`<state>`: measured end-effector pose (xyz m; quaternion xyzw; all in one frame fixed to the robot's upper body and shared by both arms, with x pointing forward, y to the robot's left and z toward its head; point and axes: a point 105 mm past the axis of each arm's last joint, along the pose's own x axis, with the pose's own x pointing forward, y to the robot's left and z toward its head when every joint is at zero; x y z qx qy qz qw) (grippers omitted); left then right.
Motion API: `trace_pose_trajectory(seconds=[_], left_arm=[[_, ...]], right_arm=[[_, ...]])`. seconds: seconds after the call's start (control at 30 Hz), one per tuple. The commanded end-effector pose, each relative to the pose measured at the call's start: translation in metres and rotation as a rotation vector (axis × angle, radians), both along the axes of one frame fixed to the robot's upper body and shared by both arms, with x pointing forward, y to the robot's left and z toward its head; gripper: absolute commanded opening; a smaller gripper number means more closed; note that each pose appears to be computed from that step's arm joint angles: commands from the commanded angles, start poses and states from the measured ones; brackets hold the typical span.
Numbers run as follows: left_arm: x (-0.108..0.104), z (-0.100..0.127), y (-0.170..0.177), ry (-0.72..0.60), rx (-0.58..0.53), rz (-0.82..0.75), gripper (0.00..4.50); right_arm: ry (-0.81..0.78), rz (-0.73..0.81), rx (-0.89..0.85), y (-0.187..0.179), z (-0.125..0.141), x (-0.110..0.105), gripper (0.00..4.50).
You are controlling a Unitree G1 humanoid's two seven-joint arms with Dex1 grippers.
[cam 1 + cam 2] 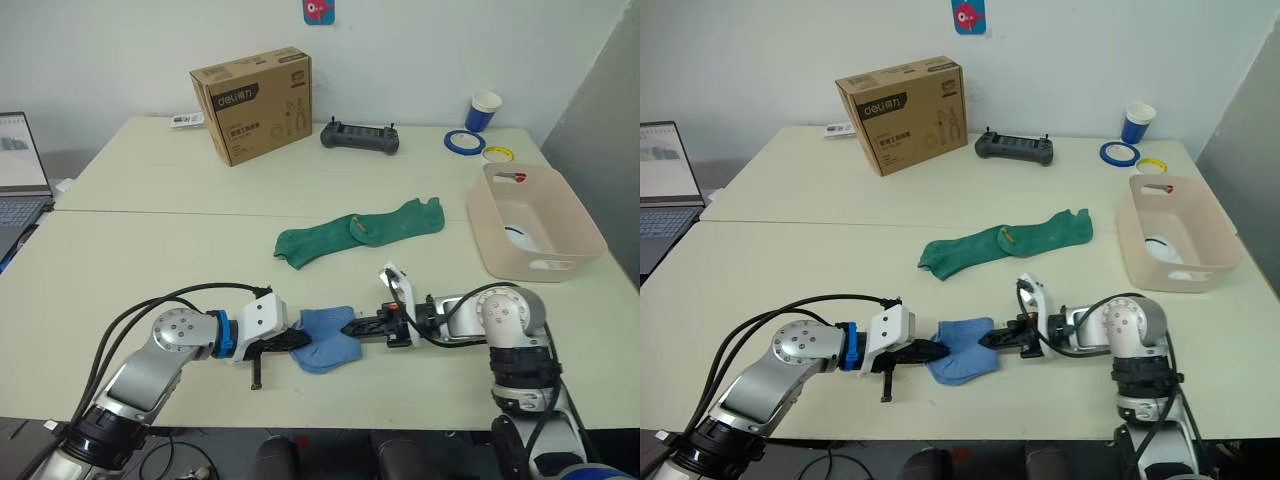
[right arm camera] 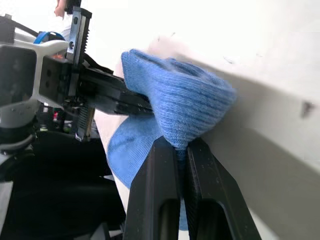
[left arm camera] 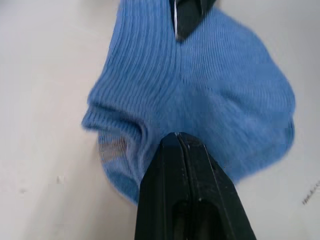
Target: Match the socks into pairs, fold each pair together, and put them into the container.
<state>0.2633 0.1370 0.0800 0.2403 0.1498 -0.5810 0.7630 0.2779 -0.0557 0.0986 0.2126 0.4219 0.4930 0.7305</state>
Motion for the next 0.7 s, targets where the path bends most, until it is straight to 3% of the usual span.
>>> trace_pose_trajectory(seconds=[0.03, 0.2, 0.37, 0.63, 0.7], left_arm=[[-0.001, -0.012, 0.011, 0.044, 0.051, 0.036, 0.0], [-0.003, -0.014, 0.009, 0.045, 0.046, 0.031, 0.0], [-0.003, -0.015, 0.007, 0.045, 0.04, 0.028, 0.0], [-0.003, -0.014, 0.007, 0.045, 0.041, 0.02, 0.0], [-0.003, -0.015, 0.009, 0.043, 0.053, 0.014, 0.0]], right_arm=[[-0.059, 0.068, 0.097, -0.001, 0.025, -0.01, 0.04], [-0.076, 0.096, 0.086, -0.001, 0.026, -0.018, 0.04], [-0.072, 0.067, 0.03, -0.001, 0.016, -0.017, 1.57], [-0.058, 0.02, 0.008, -0.02, 0.016, -0.011, 4.47], [-0.036, -0.013, -0.002, -0.027, 0.013, -0.006, 4.47]])
